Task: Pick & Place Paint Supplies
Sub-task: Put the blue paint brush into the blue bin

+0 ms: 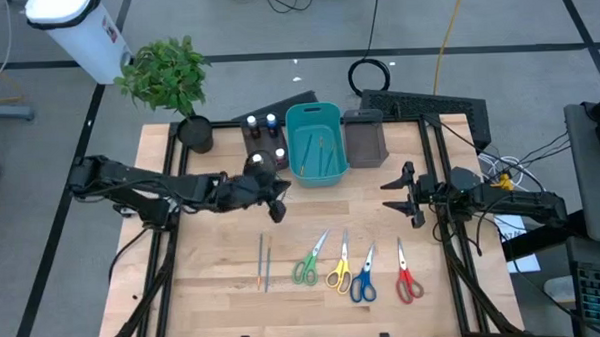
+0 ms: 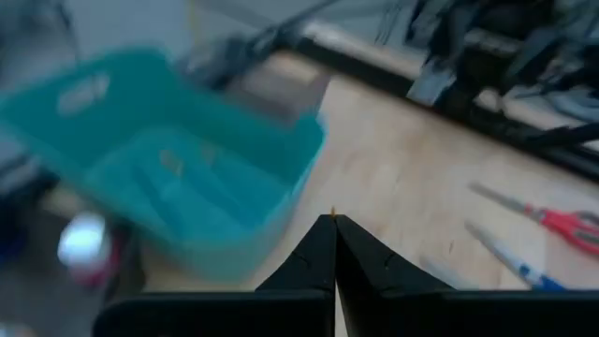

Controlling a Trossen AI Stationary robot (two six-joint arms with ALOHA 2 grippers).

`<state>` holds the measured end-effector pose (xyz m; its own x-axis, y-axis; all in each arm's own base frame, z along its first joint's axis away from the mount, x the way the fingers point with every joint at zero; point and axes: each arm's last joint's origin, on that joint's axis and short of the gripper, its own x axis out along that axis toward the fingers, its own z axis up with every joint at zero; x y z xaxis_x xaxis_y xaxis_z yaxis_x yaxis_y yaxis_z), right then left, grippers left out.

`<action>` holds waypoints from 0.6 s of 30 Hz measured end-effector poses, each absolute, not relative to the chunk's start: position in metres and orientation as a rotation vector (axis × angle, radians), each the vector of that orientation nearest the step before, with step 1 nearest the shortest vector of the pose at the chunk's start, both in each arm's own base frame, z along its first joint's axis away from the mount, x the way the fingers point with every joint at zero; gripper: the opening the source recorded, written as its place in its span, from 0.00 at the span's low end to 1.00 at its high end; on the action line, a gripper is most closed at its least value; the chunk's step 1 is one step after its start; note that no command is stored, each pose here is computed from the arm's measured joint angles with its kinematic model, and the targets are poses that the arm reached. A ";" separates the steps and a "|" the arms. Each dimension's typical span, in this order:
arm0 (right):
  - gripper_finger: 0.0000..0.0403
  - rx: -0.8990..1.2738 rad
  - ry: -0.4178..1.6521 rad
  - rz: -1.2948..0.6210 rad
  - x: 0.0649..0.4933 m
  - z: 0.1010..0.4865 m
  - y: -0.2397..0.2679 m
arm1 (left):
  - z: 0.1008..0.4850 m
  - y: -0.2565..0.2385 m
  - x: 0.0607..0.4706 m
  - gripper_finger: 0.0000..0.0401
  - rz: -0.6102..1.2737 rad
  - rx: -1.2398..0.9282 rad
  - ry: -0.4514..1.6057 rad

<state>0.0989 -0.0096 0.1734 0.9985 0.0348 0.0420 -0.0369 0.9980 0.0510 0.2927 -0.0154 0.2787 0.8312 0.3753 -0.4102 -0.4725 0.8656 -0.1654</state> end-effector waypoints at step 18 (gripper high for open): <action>0.53 0.071 -0.309 0.053 0.095 0.199 -0.009 | 0.283 0.056 0.333 0.00 0.254 -0.049 0.064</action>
<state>0.0952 -0.0090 0.1994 0.9512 0.0416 0.3059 -0.0635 0.9961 0.0620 0.3334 0.0565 0.2827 0.9658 0.2497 -0.0698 -0.2528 0.9667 -0.0405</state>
